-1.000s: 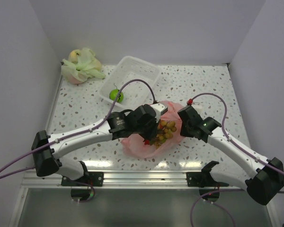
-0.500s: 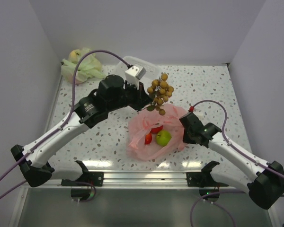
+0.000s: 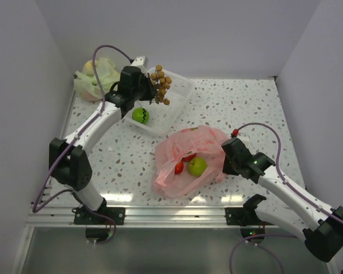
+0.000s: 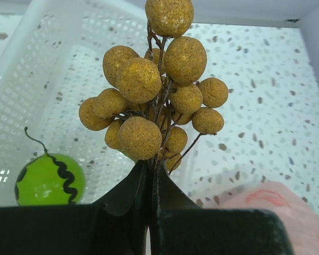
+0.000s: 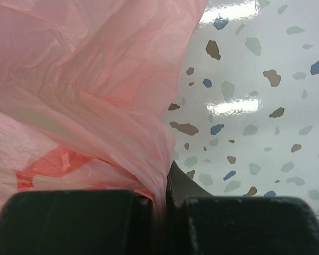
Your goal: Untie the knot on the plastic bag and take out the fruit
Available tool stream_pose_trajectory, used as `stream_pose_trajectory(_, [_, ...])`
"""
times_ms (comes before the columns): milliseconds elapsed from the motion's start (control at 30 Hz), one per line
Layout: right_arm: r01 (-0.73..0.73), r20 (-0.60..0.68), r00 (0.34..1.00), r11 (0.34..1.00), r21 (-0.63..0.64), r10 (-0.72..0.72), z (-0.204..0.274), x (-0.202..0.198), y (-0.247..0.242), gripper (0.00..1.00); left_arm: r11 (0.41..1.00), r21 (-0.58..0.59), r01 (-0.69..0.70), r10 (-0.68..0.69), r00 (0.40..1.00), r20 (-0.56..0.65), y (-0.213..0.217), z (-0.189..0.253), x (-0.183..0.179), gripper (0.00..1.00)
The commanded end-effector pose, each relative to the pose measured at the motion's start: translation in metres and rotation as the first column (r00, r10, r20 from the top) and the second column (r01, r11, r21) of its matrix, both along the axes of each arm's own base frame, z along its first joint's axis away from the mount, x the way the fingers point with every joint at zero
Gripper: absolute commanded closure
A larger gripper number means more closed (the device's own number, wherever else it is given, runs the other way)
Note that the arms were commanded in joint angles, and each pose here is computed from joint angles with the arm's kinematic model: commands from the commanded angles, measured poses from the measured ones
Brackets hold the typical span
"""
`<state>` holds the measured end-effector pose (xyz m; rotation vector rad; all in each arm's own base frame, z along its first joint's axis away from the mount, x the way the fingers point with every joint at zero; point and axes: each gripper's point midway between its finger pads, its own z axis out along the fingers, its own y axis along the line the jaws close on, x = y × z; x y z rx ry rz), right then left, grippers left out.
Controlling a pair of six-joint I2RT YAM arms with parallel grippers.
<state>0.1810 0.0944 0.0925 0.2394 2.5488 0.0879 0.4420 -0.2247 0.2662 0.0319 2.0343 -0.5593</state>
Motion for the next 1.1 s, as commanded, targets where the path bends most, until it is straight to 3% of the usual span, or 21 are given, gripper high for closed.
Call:
stream_pose_trajectory(0, [0.008, 0.011, 1.000, 0.999, 0.038, -0.008, 0.009, 0.000, 0.005, 1.00, 0.996, -0.045, -0.073, 0.075, 0.997, 0.030, 0.008, 0.000, 0.044, 1.00])
stream_pose_trajectory(67, [0.006, 0.010, 1.000, 0.999, 0.045, -0.006, 0.009, 0.000, 0.006, 1.00, 0.995, -0.039, -0.089, 0.090, 0.996, 0.010, 0.011, -0.018, 0.059, 0.98])
stream_pose_trajectory(167, [0.003, 0.013, 1.000, 0.999, 0.052, -0.004, 0.011, 0.000, 0.007, 1.00, 0.995, -0.034, -0.091, 0.091, 0.996, -0.004, 0.013, -0.030, 0.067, 0.65])
stream_pose_trajectory(200, [0.001, 0.013, 1.000, 0.999, 0.049, -0.002, 0.011, 0.000, 0.007, 1.00, 0.996, -0.030, -0.090, 0.090, 0.996, -0.007, 0.013, -0.032, 0.066, 0.45])
stream_pose_trajectory(267, [0.003, 0.010, 1.000, 0.999, 0.048, -0.004, 0.010, 0.000, 0.006, 1.00, 0.996, -0.038, -0.085, 0.086, 0.996, 0.007, 0.015, -0.025, 0.059, 0.27])
stream_pose_trajectory(300, [0.003, 0.013, 1.000, 0.999, 0.049, -0.004, 0.011, 0.000, 0.007, 1.00, 0.996, -0.037, -0.081, 0.081, 0.997, 0.000, 0.016, -0.029, 0.053, 0.12])
stream_pose_trajectory(367, [0.003, 0.013, 1.000, 0.999, 0.049, -0.004, 0.010, 0.000, 0.007, 1.00, 0.996, -0.054, -0.077, 0.079, 0.996, 0.034, 0.019, -0.010, 0.041, 0.00])
stream_pose_trajectory(600, [0.000, 0.018, 1.000, 0.999, 0.041, -0.001, 0.011, 0.002, 0.007, 1.00, 0.999, -0.016, -0.035, 0.036, 0.997, 0.065, 0.014, 0.021, -0.026, 0.01])
stream_pose_trajectory(867, [-0.007, 0.024, 1.000, 0.999, 0.031, 0.006, 0.014, 0.007, 0.008, 1.00, 0.982, -0.022, 0.189, -0.189, 0.982, 0.009, -0.041, 0.041, -0.139, 0.07])
stream_pose_trajectory(1067, [-0.010, 0.018, 1.000, 1.000, 0.029, 0.009, 0.011, 0.006, 0.008, 1.00, 0.919, -0.077, 0.387, -0.392, 0.918, -0.068, -0.097, 0.038, -0.229, 0.11])
